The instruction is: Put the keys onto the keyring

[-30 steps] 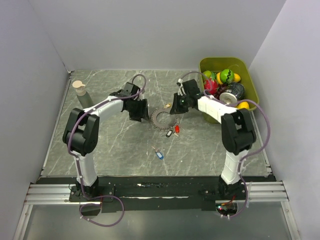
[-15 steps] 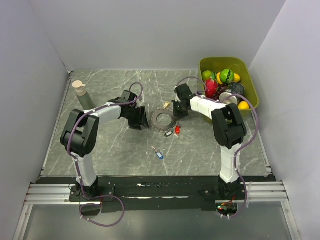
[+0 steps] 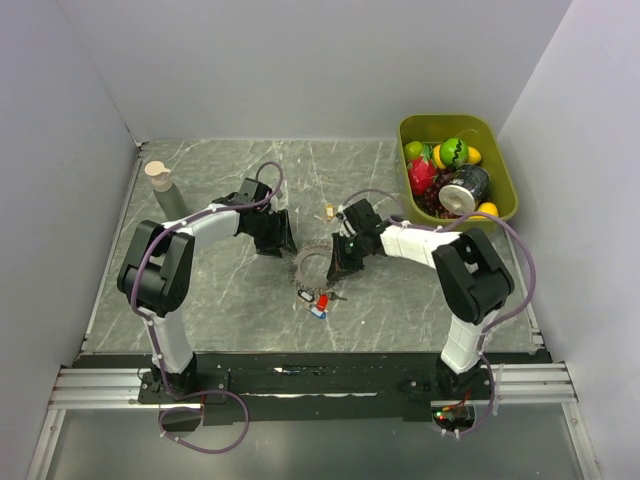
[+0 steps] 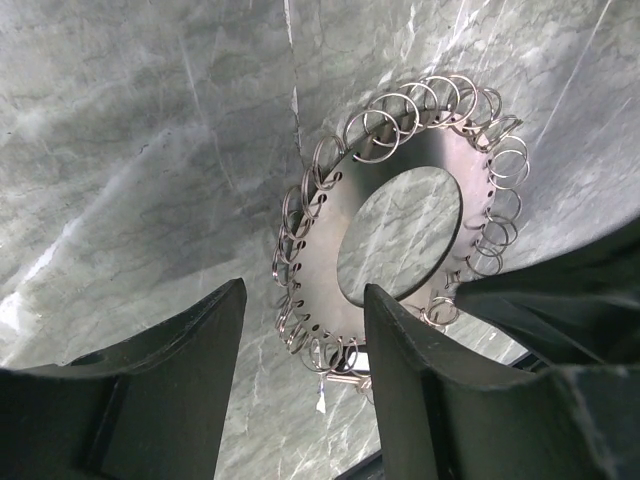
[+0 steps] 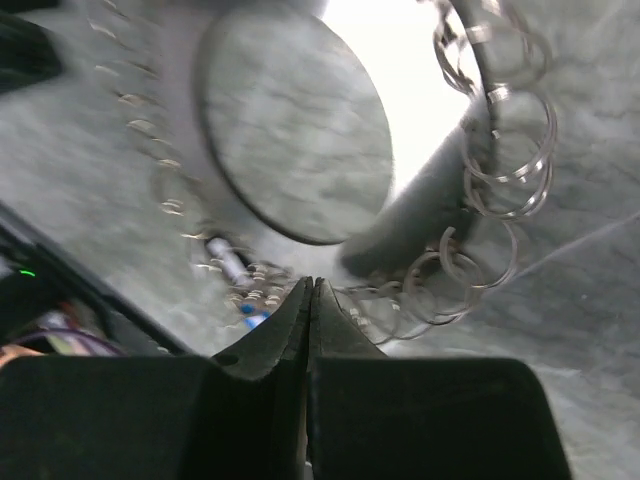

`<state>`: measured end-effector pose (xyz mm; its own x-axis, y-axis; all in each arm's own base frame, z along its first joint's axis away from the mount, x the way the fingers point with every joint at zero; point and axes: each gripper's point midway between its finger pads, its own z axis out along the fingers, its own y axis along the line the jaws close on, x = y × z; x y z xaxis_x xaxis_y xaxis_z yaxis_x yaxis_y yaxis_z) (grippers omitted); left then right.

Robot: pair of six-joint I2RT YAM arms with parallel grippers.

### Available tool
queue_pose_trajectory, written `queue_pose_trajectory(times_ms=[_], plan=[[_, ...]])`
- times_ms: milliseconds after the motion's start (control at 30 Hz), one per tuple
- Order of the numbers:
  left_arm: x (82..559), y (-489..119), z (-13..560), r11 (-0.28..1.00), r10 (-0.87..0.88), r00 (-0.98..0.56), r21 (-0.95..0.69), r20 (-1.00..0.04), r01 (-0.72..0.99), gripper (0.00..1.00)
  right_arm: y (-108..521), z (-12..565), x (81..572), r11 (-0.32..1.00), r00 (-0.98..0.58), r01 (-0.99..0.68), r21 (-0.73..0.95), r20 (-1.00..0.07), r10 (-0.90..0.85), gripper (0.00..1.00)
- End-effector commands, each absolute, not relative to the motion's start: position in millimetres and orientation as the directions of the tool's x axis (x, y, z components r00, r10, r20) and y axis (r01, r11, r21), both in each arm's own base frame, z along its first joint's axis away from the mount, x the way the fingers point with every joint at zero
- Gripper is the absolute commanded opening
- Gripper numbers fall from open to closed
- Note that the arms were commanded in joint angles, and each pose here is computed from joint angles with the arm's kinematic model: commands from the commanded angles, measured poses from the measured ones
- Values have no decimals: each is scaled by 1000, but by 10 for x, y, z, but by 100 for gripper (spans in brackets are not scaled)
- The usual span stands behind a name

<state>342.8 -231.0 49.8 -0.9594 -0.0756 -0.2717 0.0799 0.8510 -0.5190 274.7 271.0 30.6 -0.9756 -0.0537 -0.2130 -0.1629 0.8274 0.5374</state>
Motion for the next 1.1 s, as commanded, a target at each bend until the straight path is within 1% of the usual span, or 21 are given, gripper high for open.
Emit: queue_pose_trajectory(times_ms=[0,133,333,367,433,467,533,567,633,700,733,767,833,900,933,1000,1067], plan=[[3451,-2345,694,831,-71,-948,-544,-311,116,55,2815,979,3199,775,-909,-212,596,-411,67,1],[3420,-2309,694,839,-55,-947,-529,-316,127,54,2647,1000,3280,802,-897,-213,558,-438,66,2],[3390,-2365,793,808,-29,-934,-558,-355,187,54,2435,893,3116,833,-890,-252,493,-456,0,12],[3381,-2397,845,796,-24,-929,-569,-370,206,54,2397,816,3034,837,-896,-251,487,-443,-10,22],[3322,-2445,866,774,-12,-926,-590,-377,230,55,2344,804,2977,840,-892,-253,480,-451,-12,30],[3326,-2502,939,758,-7,-914,-598,-405,259,56,2294,729,2907,849,-898,-244,468,-439,-16,37],[3290,-2552,978,746,-1,-908,-605,-418,278,56,2243,733,2865,853,-892,-249,458,-451,-18,43],[3280,-2610,999,738,5,-903,-608,-429,293,56,2213,684,2812,854,-893,-253,454,-450,-25,50],[3217,-2699,1014,725,19,-901,-614,-434,311,56,2183,705,2766,851,-881,-273,448,-472,-34,57],[3199,-2772,1030,714,21,-896,-620,-443,324,56,2163,687,2680,842,-869,-301,448,-492,-50,66],[3162,-2823,1030,710,31,-896,-622,-443,332,57,2154,680,2662,839,-865,-310,447,-499,-54,73],[3148,-2851,1037,704,33,-895,-626,-444,336,57,2143,630,2624,836,-859,-326,441,-507,-67,75],[3131,-2918,1033,698,35,-894,-629,-447,342,57,2156,600,2594,827,-855,-345,444,-513,-82,76],[3135,-2961,1046,696,39,-893,-629,-449,347,57,2152,513,2575,837,-869,-332,435,-487,-92,75],[3118,-2991,1019,695,47,-896,-630,-442,347,57,2142,488,2588,845,-873,-324,425,-479,-95,71],[3129,-3030,1038,691,53,-892,-628,-450,357,57,2142,428,2600,860,-886,-312,404,-451,-110,66],[3133,-3065,1040,689,58,-890,-626,-453,364,57,2125,379,2641,877,-889,-303,372,-442,-120,58]])
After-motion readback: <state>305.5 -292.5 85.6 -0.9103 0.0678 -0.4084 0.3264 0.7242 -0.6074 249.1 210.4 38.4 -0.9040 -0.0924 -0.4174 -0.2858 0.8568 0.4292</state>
